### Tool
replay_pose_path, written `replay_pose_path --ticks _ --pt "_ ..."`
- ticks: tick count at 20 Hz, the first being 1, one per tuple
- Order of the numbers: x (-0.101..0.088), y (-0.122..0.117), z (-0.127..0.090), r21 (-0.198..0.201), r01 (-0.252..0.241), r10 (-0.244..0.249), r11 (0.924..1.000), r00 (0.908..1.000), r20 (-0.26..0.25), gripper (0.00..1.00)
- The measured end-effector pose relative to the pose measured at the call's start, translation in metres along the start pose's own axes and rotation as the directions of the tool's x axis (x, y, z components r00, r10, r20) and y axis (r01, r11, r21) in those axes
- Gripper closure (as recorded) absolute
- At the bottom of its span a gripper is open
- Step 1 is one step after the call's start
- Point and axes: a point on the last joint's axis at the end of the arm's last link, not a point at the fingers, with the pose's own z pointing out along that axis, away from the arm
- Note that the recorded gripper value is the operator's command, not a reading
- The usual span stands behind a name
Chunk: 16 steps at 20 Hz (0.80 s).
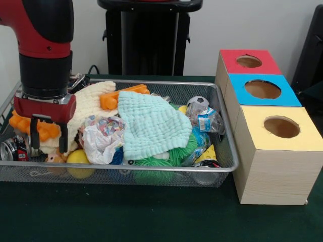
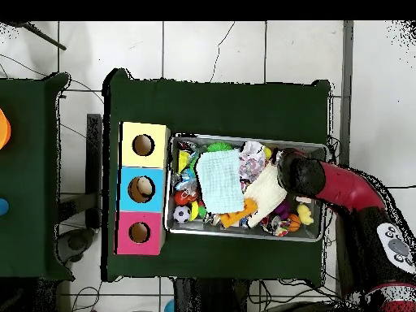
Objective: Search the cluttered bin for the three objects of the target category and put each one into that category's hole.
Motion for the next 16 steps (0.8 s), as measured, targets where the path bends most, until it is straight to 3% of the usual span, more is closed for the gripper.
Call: replay_pose_path --ticks 16 --pt "0.0013 0.0087 0.0056 0.005 0.014 -0.015 0.9999 0.9998 0.015 0.0"
